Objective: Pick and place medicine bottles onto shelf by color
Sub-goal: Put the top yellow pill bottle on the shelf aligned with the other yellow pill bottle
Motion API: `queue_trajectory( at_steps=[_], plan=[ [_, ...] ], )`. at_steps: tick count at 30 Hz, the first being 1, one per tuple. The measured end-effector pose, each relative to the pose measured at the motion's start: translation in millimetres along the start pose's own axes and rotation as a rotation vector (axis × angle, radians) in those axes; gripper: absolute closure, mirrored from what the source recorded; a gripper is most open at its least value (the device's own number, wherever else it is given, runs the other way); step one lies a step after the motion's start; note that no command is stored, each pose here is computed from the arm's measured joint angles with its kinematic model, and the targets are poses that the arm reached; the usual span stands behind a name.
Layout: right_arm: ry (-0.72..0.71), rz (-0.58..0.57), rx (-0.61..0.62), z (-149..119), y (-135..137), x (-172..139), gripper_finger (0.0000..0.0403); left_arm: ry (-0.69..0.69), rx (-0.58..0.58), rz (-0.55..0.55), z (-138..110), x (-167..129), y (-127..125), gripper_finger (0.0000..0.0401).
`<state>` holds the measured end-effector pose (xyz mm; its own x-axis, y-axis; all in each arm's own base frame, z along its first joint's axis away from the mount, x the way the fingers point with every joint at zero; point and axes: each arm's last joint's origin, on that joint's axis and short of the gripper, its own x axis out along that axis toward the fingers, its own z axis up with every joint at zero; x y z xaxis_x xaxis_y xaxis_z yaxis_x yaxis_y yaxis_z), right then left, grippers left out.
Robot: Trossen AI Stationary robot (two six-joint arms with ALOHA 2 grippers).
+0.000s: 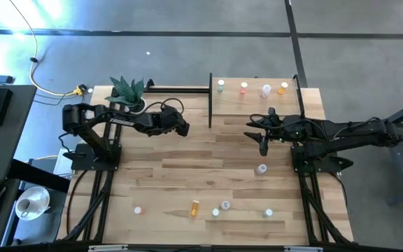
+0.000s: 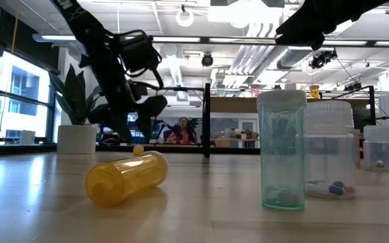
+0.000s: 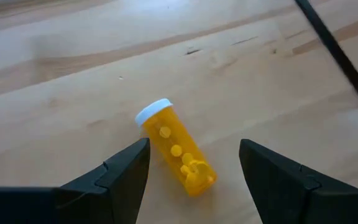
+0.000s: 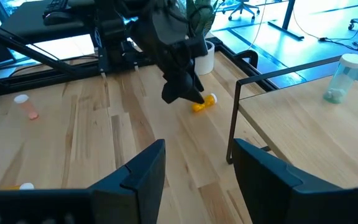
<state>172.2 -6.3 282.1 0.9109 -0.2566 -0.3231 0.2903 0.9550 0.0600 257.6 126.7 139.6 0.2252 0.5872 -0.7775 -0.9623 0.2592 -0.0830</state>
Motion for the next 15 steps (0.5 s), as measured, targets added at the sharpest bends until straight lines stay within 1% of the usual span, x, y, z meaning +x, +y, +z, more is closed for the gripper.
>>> queue_trajectory(
  at_steps=[3,8,11,15],
  plan=[
    [0.000,0.000,0.000,0,0,0,0.0226,0.011,0.027,0.012,-5,11,-1,0.0165],
    [0.000,0.000,0.000,0,0,0,0.0226,0.063,0.016,0.001,-5,22,2,0.0165],
    [0.000,0.000,0.000,0,0,0,0.0226,0.087,0.013,0.007,-5,24,5,0.0165],
    [0.000,0.000,0.000,0,0,0,0.0226,0.093,0.049,0.009,-5,24,6,0.0174]
  ],
)
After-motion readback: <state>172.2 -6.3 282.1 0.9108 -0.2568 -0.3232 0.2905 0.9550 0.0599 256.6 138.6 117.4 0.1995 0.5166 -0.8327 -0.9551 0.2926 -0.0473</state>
